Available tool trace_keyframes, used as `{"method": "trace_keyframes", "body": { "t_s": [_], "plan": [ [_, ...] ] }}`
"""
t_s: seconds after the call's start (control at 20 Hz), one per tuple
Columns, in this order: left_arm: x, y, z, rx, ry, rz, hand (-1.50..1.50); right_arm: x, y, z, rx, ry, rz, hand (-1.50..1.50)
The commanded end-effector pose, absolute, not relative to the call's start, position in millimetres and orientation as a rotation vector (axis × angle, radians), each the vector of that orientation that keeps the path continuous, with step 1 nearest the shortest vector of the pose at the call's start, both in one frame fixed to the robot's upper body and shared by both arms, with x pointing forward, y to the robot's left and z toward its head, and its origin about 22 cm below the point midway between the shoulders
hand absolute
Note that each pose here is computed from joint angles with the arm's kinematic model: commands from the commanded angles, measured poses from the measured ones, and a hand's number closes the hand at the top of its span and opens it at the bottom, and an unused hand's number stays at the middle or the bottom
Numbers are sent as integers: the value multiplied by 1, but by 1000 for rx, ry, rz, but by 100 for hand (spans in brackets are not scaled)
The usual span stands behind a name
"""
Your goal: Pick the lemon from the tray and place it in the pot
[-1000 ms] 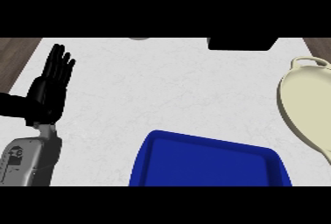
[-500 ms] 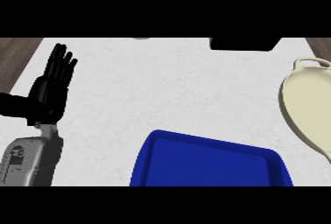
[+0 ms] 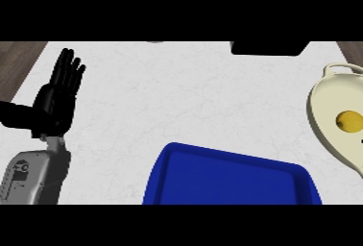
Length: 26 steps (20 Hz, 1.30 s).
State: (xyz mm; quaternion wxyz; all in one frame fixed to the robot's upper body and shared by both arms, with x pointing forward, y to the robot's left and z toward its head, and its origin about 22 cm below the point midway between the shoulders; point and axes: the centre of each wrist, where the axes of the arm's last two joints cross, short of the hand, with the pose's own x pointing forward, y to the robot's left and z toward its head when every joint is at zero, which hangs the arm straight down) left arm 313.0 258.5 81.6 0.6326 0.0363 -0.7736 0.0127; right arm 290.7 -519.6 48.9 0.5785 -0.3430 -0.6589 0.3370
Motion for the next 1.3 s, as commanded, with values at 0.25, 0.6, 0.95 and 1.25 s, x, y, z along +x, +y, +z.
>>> {"method": "trace_keyframes", "body": {
  "t_s": [0.25, 0.6, 0.95, 1.25],
  "plan": [
    [300, 253, 69, 88, -1770, 34, 0, 300, -525, 63, -558, -1785, 474, -150],
    [307, 254, 81, 88, -1770, 37, 0, 283, -548, 75, -449, -1771, 190, -150],
    [309, 262, 94, 106, -1791, 37, 0, 252, -579, 92, -474, -1849, 41, -150],
    [300, 260, 76, 70, -1790, 38, 0, 215, -606, 109, -488, -1864, -28, -150]
  ]
}}
